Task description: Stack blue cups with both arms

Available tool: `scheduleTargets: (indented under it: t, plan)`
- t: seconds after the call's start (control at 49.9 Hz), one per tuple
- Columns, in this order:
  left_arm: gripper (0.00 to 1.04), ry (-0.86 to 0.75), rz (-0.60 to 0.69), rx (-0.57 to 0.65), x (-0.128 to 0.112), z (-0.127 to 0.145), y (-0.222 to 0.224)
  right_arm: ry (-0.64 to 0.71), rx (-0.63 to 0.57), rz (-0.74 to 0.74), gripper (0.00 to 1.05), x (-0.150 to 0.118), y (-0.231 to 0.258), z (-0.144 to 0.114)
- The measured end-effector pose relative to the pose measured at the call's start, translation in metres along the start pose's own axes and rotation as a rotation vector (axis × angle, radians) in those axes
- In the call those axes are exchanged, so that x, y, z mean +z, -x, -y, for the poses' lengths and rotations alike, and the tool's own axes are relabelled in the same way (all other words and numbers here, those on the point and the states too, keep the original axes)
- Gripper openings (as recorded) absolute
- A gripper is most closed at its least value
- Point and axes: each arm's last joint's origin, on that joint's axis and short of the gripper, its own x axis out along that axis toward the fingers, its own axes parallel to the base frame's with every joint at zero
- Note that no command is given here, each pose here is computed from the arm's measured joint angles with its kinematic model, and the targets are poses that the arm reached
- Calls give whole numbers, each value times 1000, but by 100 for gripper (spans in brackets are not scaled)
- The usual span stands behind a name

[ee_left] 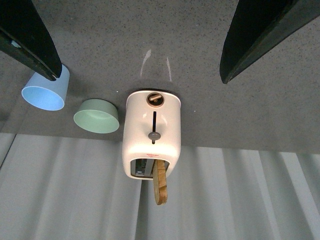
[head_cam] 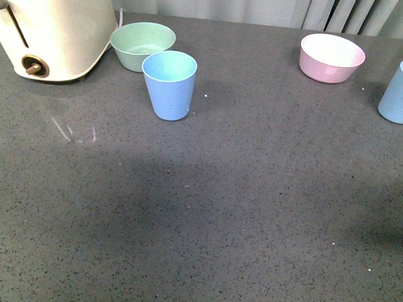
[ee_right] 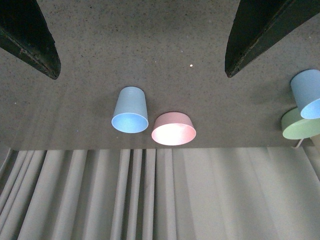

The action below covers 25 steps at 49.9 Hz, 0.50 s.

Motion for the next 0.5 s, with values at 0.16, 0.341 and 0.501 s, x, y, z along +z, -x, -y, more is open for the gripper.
scheduleTargets:
  t: [0.16,0.341,0.501]
  plan:
    - [96,0,0,0,0,0,0,0,0,0,96,0,0,0]
    - [96,0,0,0,0,0,0,0,0,0,96,0,0,0]
    - [96,0,0,0,0,0,0,0,0,0,96,0,0,0]
